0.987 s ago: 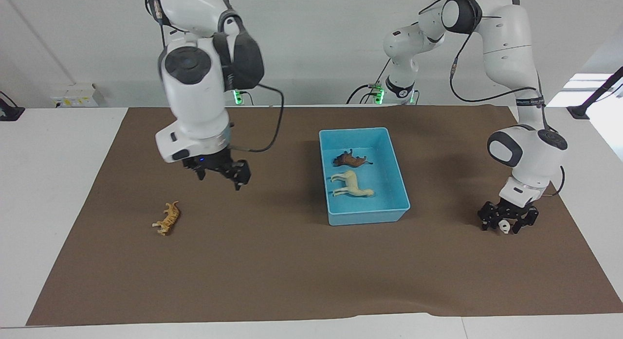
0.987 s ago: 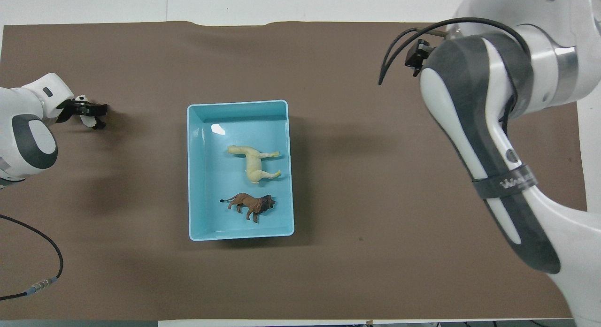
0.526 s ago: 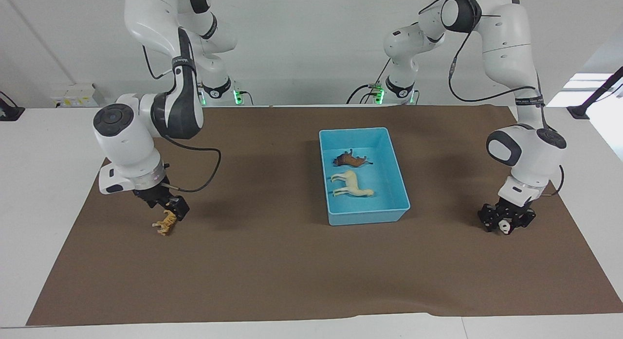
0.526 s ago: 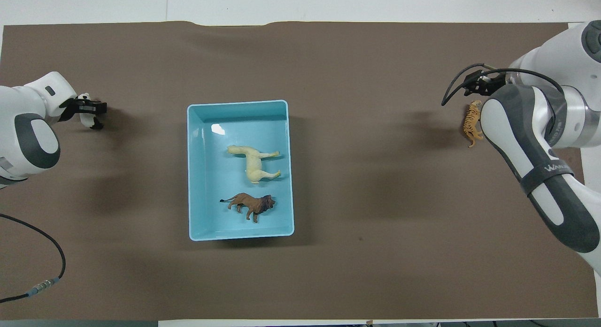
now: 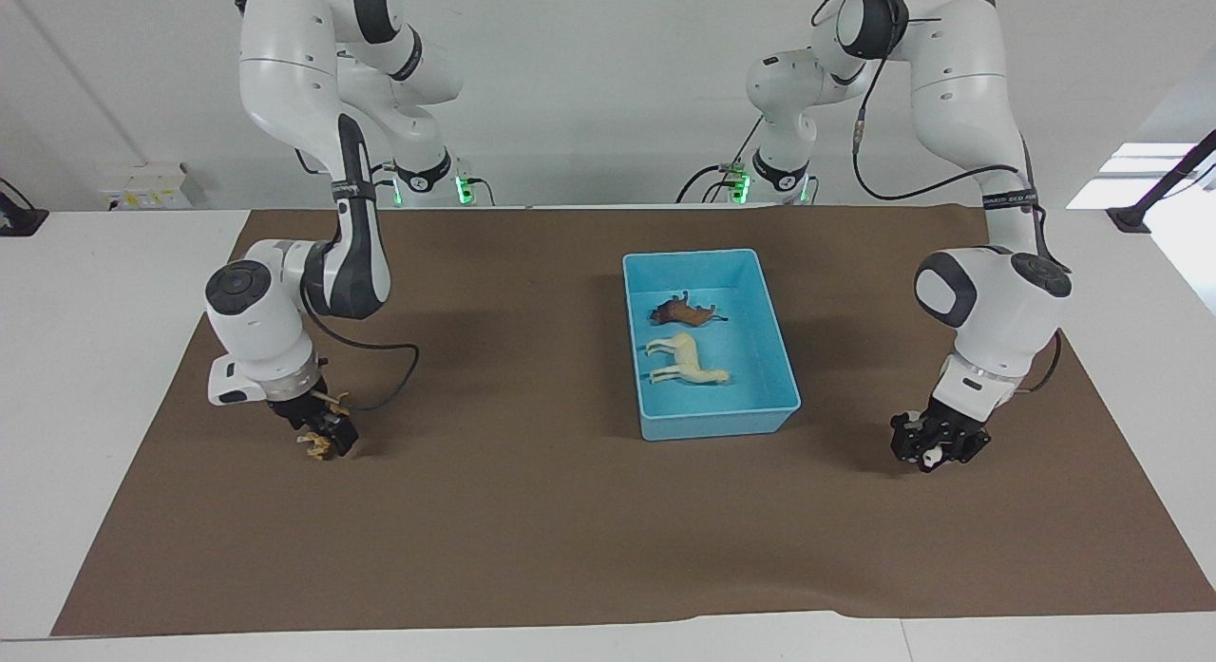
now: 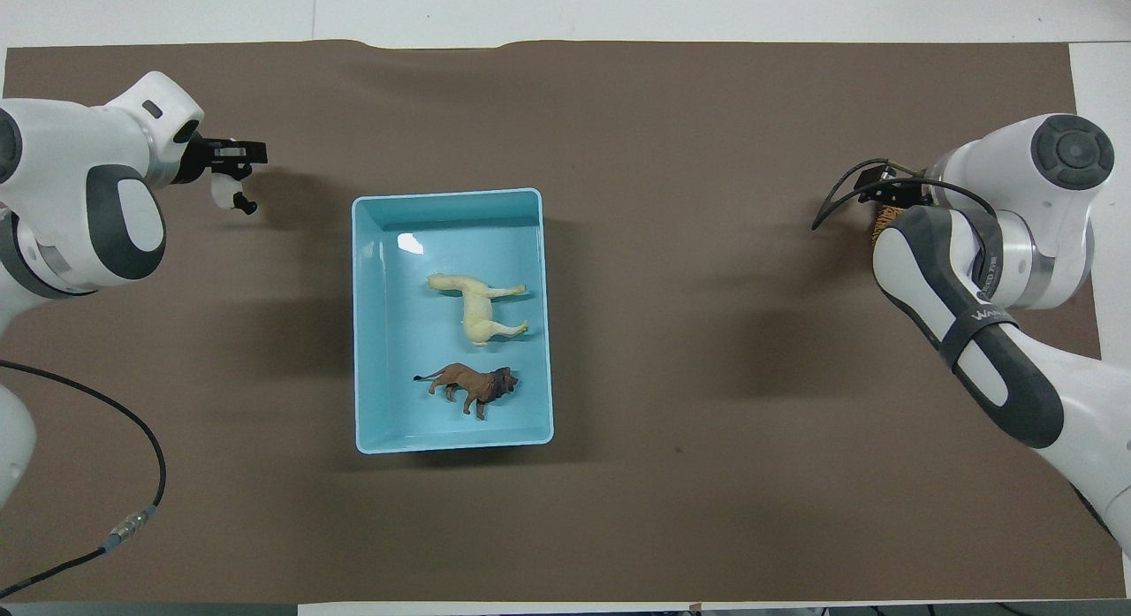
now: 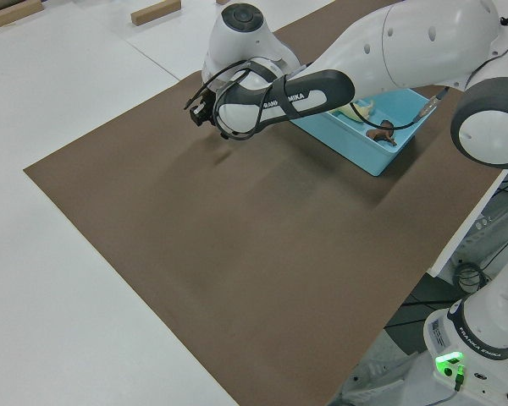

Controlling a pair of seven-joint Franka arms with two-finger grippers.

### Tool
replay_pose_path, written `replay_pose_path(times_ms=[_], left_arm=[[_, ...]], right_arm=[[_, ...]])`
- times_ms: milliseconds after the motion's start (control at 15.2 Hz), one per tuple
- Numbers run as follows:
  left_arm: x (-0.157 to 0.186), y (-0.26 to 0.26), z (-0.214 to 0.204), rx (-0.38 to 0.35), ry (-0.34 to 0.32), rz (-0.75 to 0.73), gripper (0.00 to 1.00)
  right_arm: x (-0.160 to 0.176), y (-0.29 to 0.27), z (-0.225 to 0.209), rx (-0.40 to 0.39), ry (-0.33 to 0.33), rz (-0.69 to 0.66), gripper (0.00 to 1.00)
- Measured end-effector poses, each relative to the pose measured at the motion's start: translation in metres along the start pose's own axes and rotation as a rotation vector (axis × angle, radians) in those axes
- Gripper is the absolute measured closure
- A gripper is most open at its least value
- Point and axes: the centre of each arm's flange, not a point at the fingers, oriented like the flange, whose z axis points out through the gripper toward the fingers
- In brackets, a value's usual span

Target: Put all toys into storage box

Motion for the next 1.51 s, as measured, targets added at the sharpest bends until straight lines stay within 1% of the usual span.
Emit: replay_pose_path(times_ms=[132, 197, 263, 329, 395, 461, 592, 658, 789, 921, 1053, 1118, 1316, 1382, 1447, 1513], left_arm=[[0.010, 0.053, -0.039, -0.024, -0.030, -0.097, 0.93], [0.009, 0.081, -0.059, -0.032, -0.048, -0.136, 0.93], [0.005, 0.108, -0.077, -0.038, -0.067, -0.166, 0.93], [-0.002, 0.135, -0.092, -0.042, -0.088, -0.191, 0.93], [-0.012, 0.159, -0.101, -0.044, -0.108, -0.210, 0.93], [-0.026, 0.183, -0.103, -0.043, -0.131, -0.216, 0.93], [-0.064, 0.224, -0.088, -0.021, -0.182, -0.199, 0.93], [-0.083, 0.236, -0.078, -0.002, -0.199, -0.185, 0.93], [-0.108, 0.239, -0.064, 0.021, -0.225, -0.170, 0.92], [-0.111, 0.229, -0.067, 0.030, -0.222, -0.181, 0.74], [-0.104, 0.220, -0.086, 0.028, -0.196, -0.195, 0.53], [-0.101, 0.216, -0.098, 0.030, -0.190, -0.201, 0.40], [-0.086, 0.204, -0.142, 0.054, -0.192, -0.212, 0.08], [-0.078, 0.198, -0.160, 0.060, -0.194, -0.221, 0.03], [-0.070, 0.192, -0.178, 0.066, -0.194, -0.232, 0.00], [-0.064, 0.184, -0.195, 0.071, -0.189, -0.247, 0.00]], right_arm=[[0.000, 0.000, 0.000, 0.005, 0.010, 0.000, 0.00], [-0.001, 0.000, 0.002, 0.011, 0.021, 0.000, 0.03], [-0.003, 0.001, 0.007, 0.016, 0.031, 0.000, 0.04], [-0.006, 0.004, 0.011, 0.022, 0.043, 0.001, 0.12], [-0.008, 0.006, 0.015, 0.033, 0.059, 0.008, 0.26], [-0.012, 0.004, 0.014, 0.049, 0.073, 0.012, 0.36], [-0.015, 0.002, 0.012, 0.059, 0.082, 0.012, 0.47], [-0.015, 0.001, 0.012, 0.061, 0.083, 0.011, 0.51], [-0.015, 0.001, 0.011, 0.059, 0.079, 0.011, 0.52], [-0.015, -0.001, 0.008, 0.041, 0.042, 0.009, 0.52], [-0.010, -0.009, -0.010, 0.020, -0.006, 0.000, 0.53], [-0.006, -0.018, -0.027, 0.012, -0.025, -0.010, 0.53], [0.000, -0.055, -0.094, 0.002, -0.063, -0.057, 0.53], [-0.001, -0.071, -0.119, 0.007, -0.072, -0.070, 0.53], [-0.008, -0.092, -0.145, 0.017, -0.082, -0.072, 0.53], [-0.020, -0.119, -0.168, 0.025, -0.084, -0.067, 0.53]])
